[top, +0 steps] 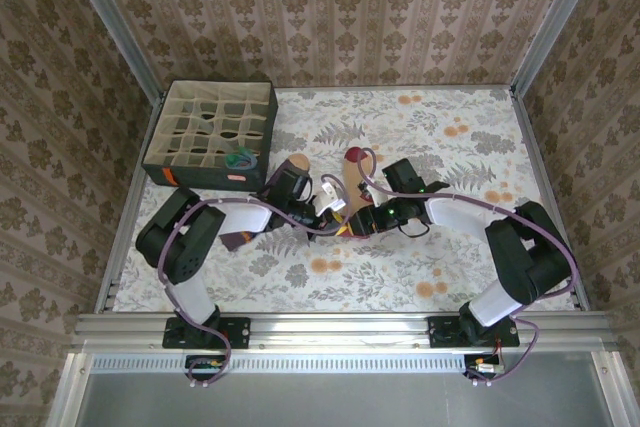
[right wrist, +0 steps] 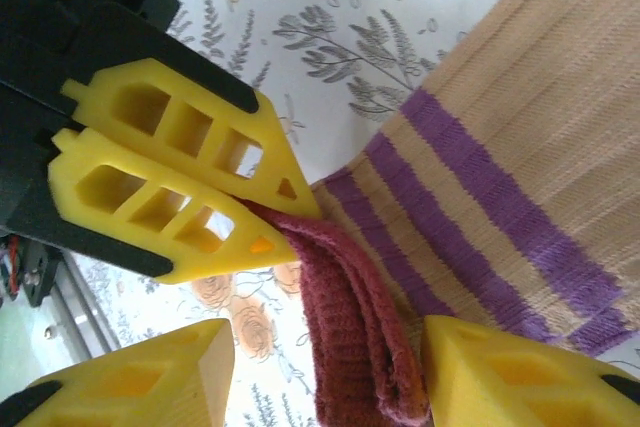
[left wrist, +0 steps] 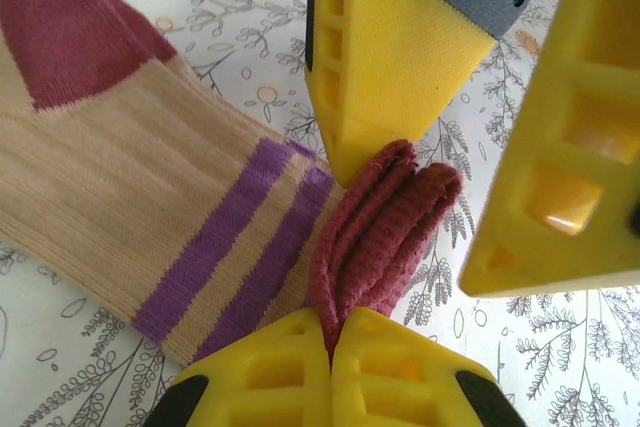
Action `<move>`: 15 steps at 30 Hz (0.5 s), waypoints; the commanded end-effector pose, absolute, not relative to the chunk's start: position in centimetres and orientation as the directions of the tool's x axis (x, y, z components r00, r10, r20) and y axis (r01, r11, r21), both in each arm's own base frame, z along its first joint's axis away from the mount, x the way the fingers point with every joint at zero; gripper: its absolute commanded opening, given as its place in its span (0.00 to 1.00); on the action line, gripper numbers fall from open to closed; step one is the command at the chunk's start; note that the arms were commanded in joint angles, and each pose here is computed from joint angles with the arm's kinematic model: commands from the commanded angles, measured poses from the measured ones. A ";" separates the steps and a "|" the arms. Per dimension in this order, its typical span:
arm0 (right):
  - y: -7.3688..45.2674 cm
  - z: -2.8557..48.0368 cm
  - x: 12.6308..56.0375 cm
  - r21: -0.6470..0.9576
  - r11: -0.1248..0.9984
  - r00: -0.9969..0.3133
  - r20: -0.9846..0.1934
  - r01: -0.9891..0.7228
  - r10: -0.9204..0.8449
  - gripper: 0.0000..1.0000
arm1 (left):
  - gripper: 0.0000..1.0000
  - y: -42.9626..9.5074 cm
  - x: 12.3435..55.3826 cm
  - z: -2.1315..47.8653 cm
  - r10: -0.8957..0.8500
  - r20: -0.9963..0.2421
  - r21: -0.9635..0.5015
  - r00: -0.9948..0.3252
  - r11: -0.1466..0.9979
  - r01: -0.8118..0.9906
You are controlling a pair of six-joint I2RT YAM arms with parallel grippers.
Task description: Roll the socks
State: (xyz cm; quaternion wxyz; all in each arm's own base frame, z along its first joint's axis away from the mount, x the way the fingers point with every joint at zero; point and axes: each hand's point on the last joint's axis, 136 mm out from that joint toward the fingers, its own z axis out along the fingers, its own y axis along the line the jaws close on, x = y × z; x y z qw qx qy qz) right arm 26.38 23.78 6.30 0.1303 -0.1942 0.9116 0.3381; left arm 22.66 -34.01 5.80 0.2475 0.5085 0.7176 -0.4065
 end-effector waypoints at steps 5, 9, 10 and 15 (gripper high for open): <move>22.5 4.3 27.6 0.483 0.778 -0.906 -0.335 -0.402 -0.259 0.38 | 0.00 -33.8 22.9 4.4 0.545 -0.696 -0.418 -0.467 0.221 0.881; 22.2 3.6 27.7 0.463 0.797 -0.912 -0.319 -0.389 -0.260 0.33 | 0.00 -33.9 23.3 4.1 0.556 -0.678 -0.424 -0.481 0.238 0.874; 22.1 3.6 27.7 0.461 0.799 -0.912 -0.318 -0.387 -0.258 0.32 | 0.00 -34.0 23.4 4.1 0.557 -0.676 -0.425 -0.482 0.239 0.873; 21.9 3.1 27.7 0.451 0.812 -0.919 -0.301 -0.372 -0.254 0.26 | 0.00 -33.9 23.7 3.6 0.564 -0.665 -0.420 -0.489 0.258 0.870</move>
